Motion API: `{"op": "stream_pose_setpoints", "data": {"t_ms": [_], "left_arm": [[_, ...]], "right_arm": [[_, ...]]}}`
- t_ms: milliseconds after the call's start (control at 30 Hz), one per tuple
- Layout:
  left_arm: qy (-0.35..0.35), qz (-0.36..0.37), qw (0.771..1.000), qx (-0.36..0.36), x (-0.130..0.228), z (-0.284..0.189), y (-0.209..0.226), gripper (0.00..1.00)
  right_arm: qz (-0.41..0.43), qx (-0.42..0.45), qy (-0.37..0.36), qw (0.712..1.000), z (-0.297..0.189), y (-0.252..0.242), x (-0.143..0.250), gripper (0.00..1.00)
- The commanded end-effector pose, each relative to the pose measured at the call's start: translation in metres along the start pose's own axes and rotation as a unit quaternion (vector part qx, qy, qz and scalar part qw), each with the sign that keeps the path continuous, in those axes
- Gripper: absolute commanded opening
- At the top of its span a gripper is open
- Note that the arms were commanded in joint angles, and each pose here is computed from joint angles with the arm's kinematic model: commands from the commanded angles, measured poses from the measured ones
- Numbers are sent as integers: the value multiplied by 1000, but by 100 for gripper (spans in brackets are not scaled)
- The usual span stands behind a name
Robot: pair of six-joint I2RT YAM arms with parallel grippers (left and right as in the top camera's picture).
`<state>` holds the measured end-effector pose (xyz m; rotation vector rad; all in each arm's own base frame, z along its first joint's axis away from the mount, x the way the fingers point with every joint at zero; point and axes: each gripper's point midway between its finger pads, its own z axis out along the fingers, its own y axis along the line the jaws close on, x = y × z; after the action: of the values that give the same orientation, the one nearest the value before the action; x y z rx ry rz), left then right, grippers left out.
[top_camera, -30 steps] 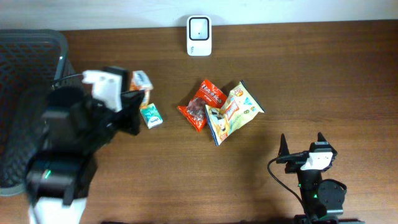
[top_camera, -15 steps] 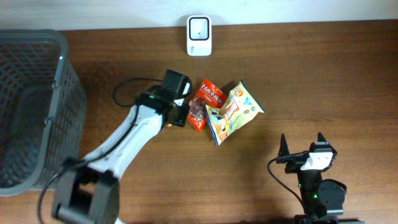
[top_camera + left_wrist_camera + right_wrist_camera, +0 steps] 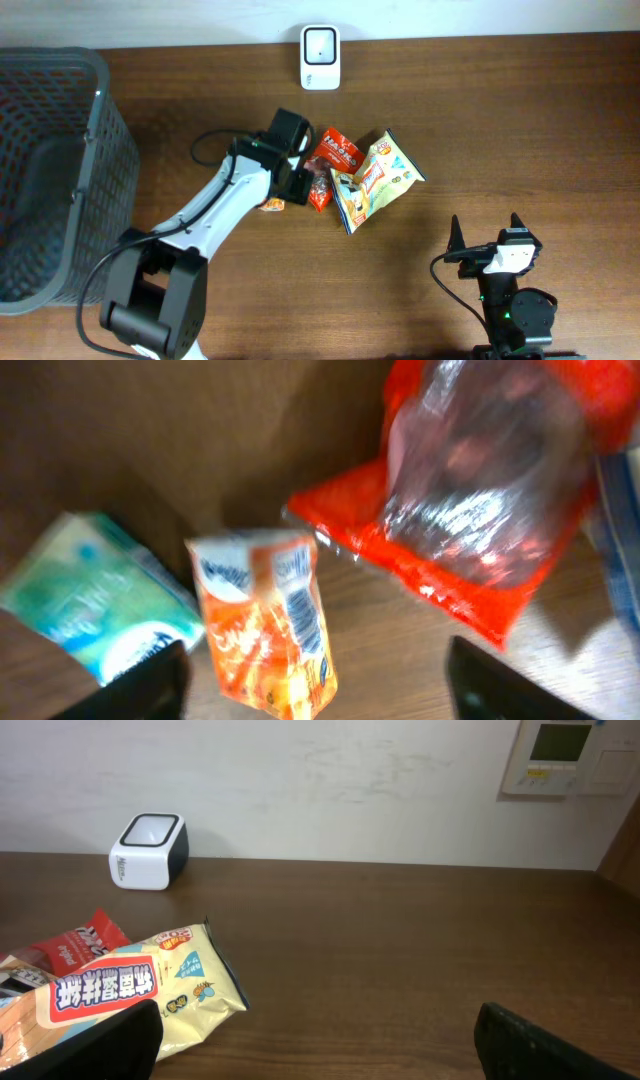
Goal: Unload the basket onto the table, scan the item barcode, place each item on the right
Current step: 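Carry the orange Kleenex box toward the scanner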
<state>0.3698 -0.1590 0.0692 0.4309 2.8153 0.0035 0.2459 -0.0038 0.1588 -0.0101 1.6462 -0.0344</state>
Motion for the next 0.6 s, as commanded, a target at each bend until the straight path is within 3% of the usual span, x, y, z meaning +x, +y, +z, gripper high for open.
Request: {"op": "stream_pose_setpoints", "data": {"t_ms": [0, 100, 300, 567], "left_arm": [[-86, -8, 996, 15, -47, -74, 1, 89], [-125, -11, 992, 20, -58, -119, 4, 99], [-181, -16, 983, 26, -46, -187, 11, 99], [-296, -25, 954, 40, 0, -297, 26, 99]], "right_arm": [[0, 8, 2, 1000, 0, -3, 3, 99], [0, 8, 2, 1000, 0, -3, 3, 99], [0, 8, 2, 1000, 0, -3, 3, 99], [0, 8, 2, 1000, 0, -3, 3, 99]]}}
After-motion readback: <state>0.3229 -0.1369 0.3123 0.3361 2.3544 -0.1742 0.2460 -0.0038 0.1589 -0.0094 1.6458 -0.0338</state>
